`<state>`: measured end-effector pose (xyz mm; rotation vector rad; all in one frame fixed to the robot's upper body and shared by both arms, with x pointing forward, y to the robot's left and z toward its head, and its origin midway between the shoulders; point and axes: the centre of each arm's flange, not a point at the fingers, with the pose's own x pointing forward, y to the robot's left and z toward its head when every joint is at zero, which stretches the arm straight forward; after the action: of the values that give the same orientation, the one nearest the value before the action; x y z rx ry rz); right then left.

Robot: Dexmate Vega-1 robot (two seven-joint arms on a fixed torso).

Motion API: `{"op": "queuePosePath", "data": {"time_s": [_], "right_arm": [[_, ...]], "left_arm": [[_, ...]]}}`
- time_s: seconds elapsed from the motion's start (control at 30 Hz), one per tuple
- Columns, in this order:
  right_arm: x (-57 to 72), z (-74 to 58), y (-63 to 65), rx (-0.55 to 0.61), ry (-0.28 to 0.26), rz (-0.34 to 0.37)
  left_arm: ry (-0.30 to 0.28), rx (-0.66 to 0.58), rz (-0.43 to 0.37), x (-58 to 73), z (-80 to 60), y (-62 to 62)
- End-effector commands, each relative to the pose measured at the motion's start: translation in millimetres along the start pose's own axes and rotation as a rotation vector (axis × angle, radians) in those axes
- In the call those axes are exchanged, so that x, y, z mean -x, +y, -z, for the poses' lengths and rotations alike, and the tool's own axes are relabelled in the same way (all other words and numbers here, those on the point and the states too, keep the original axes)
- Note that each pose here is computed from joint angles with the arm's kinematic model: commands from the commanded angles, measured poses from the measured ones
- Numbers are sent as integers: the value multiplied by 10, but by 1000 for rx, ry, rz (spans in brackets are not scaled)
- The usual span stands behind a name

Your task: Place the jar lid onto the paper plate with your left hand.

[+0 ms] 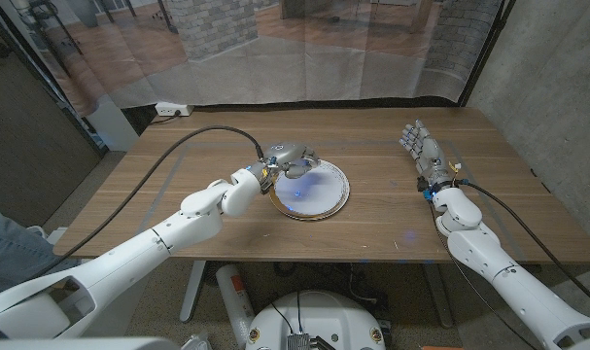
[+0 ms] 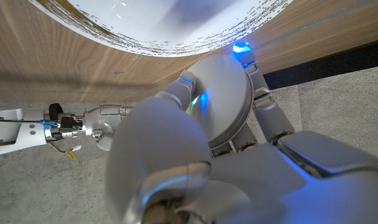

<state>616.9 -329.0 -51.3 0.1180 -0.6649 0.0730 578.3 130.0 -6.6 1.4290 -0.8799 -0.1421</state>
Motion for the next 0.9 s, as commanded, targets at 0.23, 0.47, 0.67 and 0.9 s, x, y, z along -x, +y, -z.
{"op": "queuePosePath", "data": {"time_s": [0.23,0.47,0.67,0.9], "right_arm": [[26,34,-16,-7,3,-2],[52,38,-29,-8,4,1],[58,49,-17,-10,6,-4],[56,55,-5,-10,8,-8]], "left_arm": [[6,26,31,-10,-39,-140],[12,24,43,7,-55,-173],[25,12,53,23,-59,-175],[37,1,53,47,-61,-171]]}}
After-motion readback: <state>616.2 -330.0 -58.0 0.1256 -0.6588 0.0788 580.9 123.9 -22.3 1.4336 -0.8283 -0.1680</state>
